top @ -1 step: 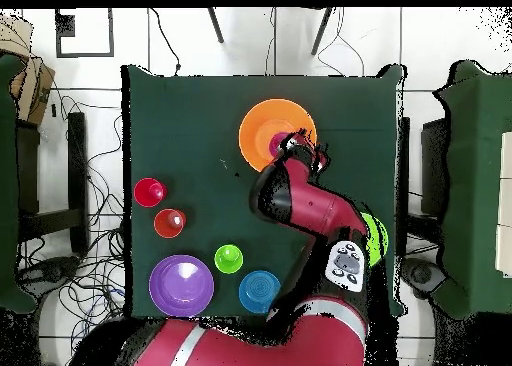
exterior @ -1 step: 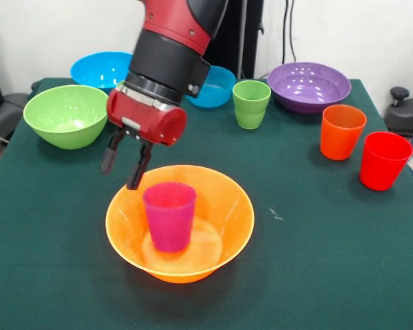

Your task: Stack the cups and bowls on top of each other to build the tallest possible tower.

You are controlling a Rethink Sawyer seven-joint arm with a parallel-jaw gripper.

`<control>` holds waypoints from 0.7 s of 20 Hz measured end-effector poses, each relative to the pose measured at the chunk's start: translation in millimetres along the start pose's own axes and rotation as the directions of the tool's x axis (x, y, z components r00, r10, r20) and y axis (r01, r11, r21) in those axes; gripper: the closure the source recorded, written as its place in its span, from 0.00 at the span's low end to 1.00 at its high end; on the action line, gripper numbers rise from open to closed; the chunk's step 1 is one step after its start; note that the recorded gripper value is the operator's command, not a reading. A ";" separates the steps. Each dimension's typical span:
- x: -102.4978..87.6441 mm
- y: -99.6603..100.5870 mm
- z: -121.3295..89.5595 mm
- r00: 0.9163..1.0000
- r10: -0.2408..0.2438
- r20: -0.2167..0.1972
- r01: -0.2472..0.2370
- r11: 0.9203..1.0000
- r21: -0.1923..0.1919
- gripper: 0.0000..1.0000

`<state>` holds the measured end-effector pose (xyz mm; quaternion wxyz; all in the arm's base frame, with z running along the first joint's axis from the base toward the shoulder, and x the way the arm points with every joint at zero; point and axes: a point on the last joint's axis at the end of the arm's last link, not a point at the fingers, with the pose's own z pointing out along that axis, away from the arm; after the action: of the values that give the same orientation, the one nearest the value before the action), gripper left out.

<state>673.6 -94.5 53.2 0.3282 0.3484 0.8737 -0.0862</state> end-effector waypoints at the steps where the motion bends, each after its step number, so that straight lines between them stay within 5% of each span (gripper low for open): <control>1: -4.9 -2.0 -3.4 1.000 0.000 0.005 0.000 1.000 -0.002 0.00; 8: -38.8 -28.1 -35.2 0.999 0.006 0.038 -0.006 1.000 -0.005 0.00; 14: -42.4 -58.2 -46.2 1.000 -0.002 0.030 0.002 1.000 0.012 0.00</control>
<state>634.0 -143.5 111.1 0.3393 0.3483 0.8684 -0.0972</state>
